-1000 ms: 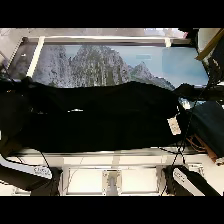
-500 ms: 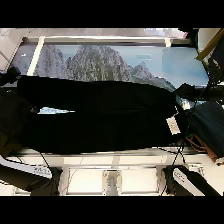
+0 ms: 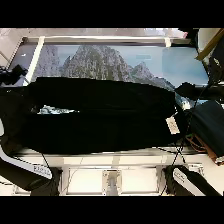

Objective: Fold the clothes and pants, and hang the long-sleeved shirts on hangers.

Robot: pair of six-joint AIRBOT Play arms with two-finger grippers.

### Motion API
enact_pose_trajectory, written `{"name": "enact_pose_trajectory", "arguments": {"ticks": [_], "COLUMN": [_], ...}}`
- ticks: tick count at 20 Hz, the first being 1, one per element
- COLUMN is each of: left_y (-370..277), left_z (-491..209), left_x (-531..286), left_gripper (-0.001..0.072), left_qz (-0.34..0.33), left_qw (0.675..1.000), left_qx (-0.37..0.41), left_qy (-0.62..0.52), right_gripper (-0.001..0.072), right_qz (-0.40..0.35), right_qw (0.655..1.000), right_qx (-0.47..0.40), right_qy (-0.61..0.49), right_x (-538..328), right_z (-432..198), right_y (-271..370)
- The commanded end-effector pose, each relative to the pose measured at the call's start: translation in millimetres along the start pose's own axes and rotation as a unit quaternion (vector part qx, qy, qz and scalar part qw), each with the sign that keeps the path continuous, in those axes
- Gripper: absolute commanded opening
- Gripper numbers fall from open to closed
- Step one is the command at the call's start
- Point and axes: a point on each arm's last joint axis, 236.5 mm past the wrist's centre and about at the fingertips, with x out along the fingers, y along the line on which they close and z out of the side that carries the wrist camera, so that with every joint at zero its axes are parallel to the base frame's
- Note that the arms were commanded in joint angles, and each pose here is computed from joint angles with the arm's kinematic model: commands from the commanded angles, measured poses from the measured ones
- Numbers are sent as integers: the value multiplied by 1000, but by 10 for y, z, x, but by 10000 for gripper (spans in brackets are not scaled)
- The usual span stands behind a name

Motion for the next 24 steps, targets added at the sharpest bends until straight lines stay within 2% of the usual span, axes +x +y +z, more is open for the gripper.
{"name": "enact_pose_trajectory", "arguments": {"ticks": [1, 6, 8, 11, 13, 16, 19, 24], "left_y": [409, 1346, 1636, 1771, 1790, 1601, 1299, 1301], "left_z": [91, -502, -812, -1338, -1733, -2409, -3024, -3277], "left_x": [-541, -1833, -2255, -2594, -2601, -2355, -2108, -2025], "left_gripper": [604, 603, 603, 603, 603, 602, 602, 602], "left_qz": [48, 127, 146, 131, 123, 92, 47, 56], "left_qw": [999, 979, 969, 963, 956, 938, 920, 911], "left_qx": [5, -41, -100, -179, -237, -318, -358, -373], "left_qy": [17, 153, 175, 154, 119, 107, 152, 164], "right_gripper": [386, 388, 389, 389, 390, 390, 390, 390], "right_qz": [-49, -128, -147, -178, -198, -180, -154, -139], "right_qw": [998, 975, 973, 973, 970, 968, 969, 971], "right_qx": [-12, -24, 2, 49, 91, 157, 177, 174], "right_qy": [46, 177, 177, 140, 107, 84, 81, 86], "right_x": [-30, -279, -444, -645, -679, -605, -545, -498], "right_z": [-216, -941, -1135, -1483, -1705, -1913, -1910, -1904], "right_y": [-236, -650, -789, -999, -1130, -1138, -1119, -1102]}}
